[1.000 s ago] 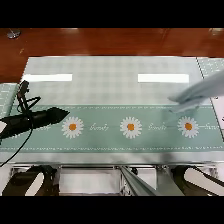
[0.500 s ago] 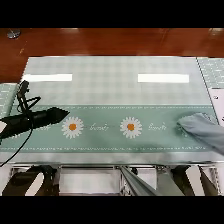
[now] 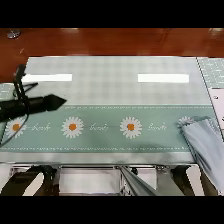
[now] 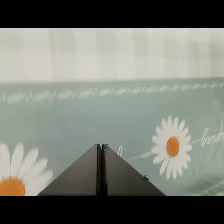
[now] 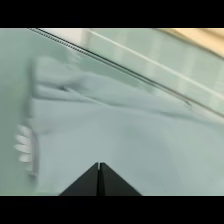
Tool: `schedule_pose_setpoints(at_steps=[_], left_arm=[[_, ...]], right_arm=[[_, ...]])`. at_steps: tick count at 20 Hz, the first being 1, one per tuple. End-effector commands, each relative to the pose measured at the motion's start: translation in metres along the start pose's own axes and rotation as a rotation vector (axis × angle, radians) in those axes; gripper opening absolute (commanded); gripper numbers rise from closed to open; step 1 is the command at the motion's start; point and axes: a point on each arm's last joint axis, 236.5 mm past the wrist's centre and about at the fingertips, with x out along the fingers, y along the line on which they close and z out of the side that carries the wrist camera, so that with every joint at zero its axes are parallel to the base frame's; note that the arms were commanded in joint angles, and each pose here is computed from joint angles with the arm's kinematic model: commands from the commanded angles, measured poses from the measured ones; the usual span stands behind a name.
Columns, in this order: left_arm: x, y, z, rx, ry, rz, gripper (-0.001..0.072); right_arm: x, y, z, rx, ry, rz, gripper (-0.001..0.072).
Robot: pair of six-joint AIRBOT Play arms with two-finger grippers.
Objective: Fold the shirts.
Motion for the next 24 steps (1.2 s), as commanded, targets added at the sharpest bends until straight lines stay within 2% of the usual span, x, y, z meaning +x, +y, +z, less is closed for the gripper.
schedule_pose_setpoints(at_steps=[1,3,5,7,9,11,13,24], left_arm=[[-0.018,-0.039,0.084,0.132,-0.057,-0.043,0.0021],[-0.033,-0.081,0.139,0.244,-0.112,-0.088,0.002],[-0.032,-0.105,0.161,0.308,-0.123,-0.076,0.002],[-0.007,-0.094,0.148,0.362,-0.059,0.041,0.002],[0.027,-0.056,0.11,0.365,0.064,0.187,0.0021],[0.058,-0.011,0.068,0.331,0.157,0.281,0.0021],[0.068,0.018,0.049,0.294,0.194,0.321,0.0022],[0.064,0.027,0.054,0.275,0.185,0.336,0.0022]], right_arm=[[-0.056,0.178,0.06,-0.267,-0.171,0.558,0.0029],[-0.087,0.275,0.036,-0.484,-0.192,0.724,0.0029],[-0.089,0.345,-0.028,-0.712,-0.152,0.8,0.0029],[-0.051,0.374,-0.106,-0.971,-0.057,0.712,0.0029],[0.015,0.368,-0.17,-1.141,0.051,0.524,0.0029],[0.081,0.343,-0.203,-1.18,0.147,0.328,0.0029],[0.12,0.321,-0.21,-1.152,0.219,0.21,0.0029],[0.13,0.32,-0.211,-1.134,0.236,0.194,0.0029]])
